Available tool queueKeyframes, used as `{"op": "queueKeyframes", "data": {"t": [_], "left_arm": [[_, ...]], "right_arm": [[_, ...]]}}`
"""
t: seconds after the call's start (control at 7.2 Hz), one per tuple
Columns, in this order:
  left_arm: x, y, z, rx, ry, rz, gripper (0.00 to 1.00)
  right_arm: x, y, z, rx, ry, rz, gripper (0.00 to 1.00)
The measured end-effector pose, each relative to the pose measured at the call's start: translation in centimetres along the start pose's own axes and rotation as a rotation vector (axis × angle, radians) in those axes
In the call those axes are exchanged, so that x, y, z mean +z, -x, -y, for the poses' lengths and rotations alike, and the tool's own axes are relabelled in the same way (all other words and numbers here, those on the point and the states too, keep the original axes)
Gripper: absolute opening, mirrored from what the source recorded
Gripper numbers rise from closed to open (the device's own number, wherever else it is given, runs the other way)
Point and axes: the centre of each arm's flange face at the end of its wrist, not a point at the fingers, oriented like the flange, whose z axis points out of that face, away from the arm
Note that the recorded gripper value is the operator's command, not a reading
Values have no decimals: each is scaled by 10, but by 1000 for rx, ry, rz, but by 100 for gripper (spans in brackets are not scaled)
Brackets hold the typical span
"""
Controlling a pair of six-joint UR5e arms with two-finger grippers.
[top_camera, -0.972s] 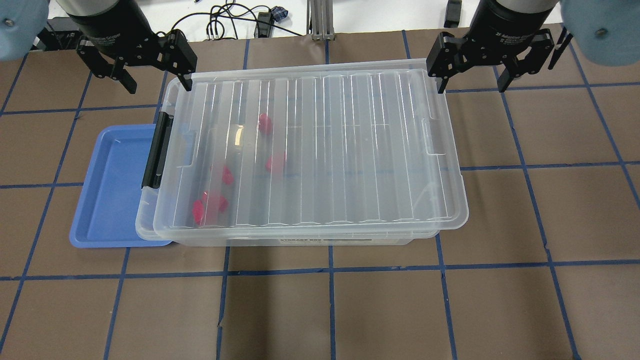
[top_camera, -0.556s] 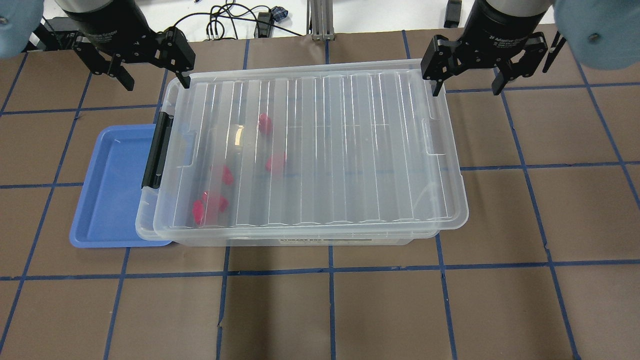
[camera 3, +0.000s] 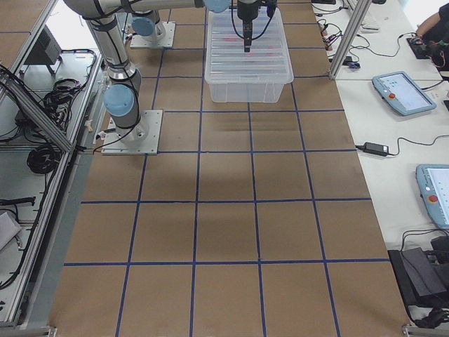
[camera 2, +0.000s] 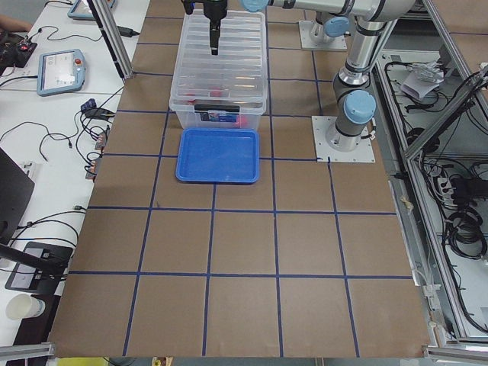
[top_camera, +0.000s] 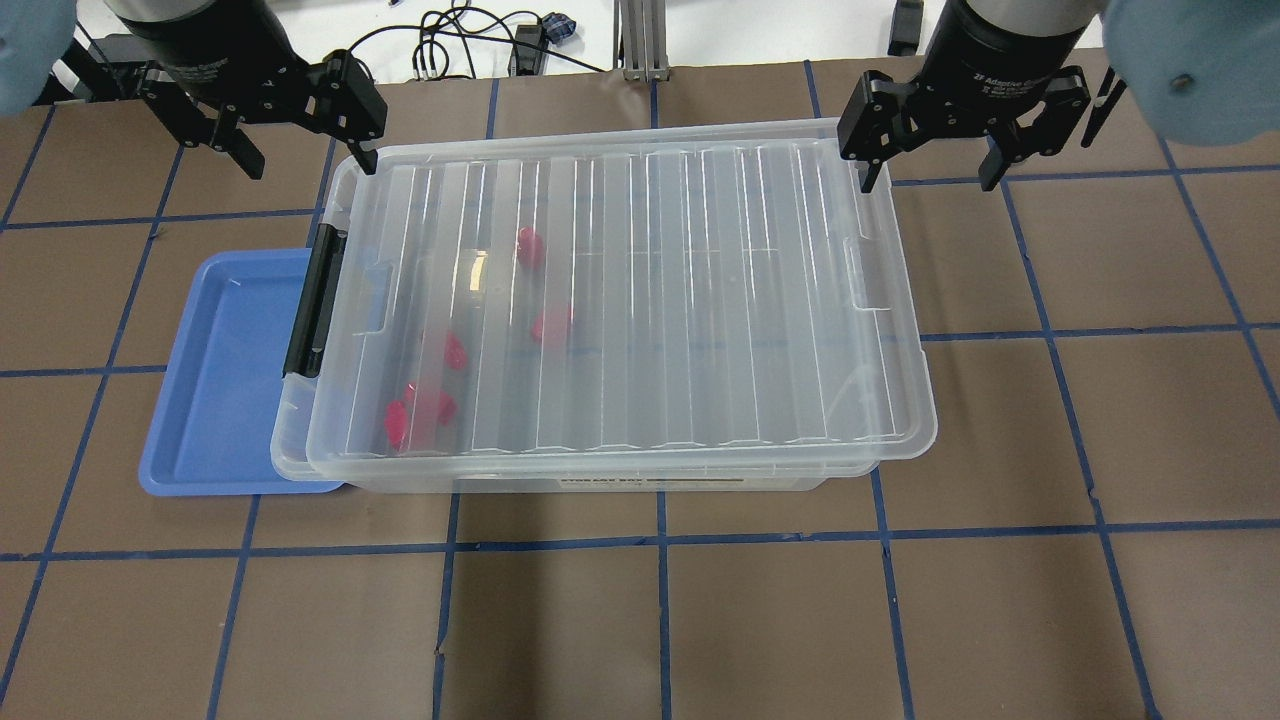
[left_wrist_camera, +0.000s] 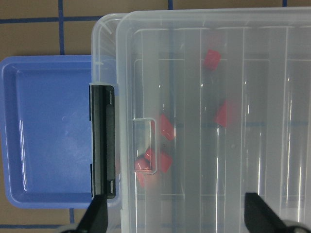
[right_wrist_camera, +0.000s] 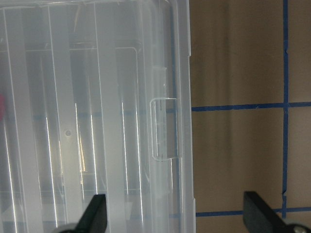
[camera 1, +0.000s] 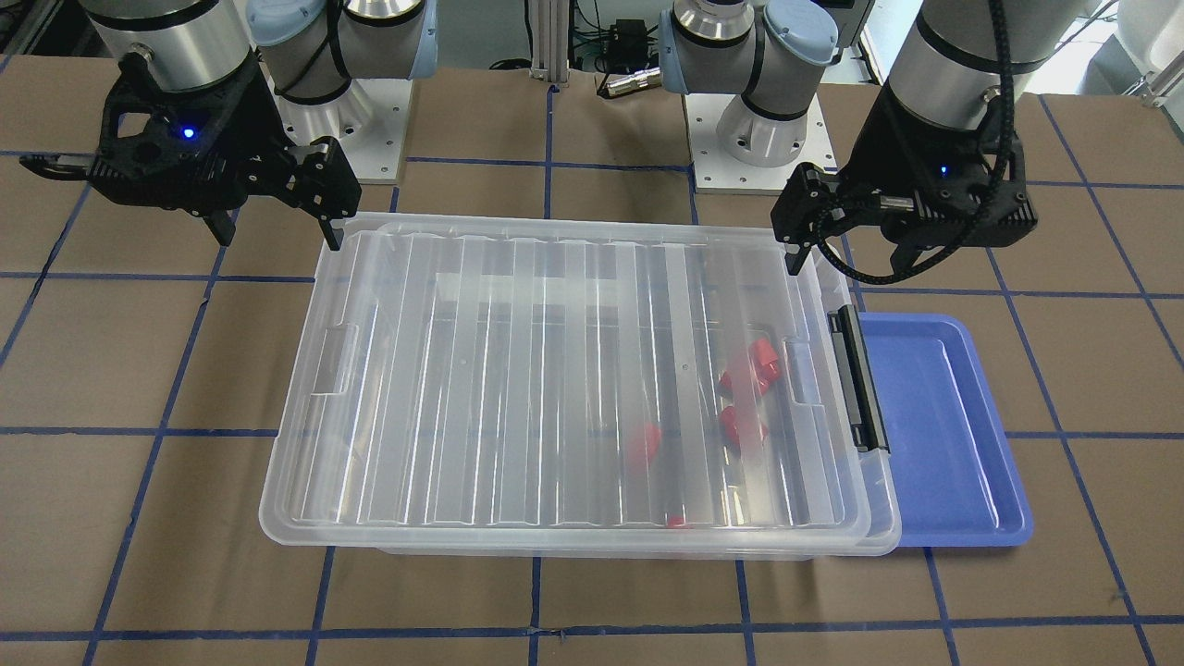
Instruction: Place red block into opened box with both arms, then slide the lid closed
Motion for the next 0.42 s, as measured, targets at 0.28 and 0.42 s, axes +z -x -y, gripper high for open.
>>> {"op": "queueKeyframes", "data": {"t": [0.28, 0.42], "left_arm": [[2, 2, 0, -5, 8, -4, 100], [3, 2, 0, -8, 12, -5, 100]], "right_arm": [[1, 0, 0, 1, 3, -1, 100], [2, 0, 0, 1, 4, -1, 100]]}}
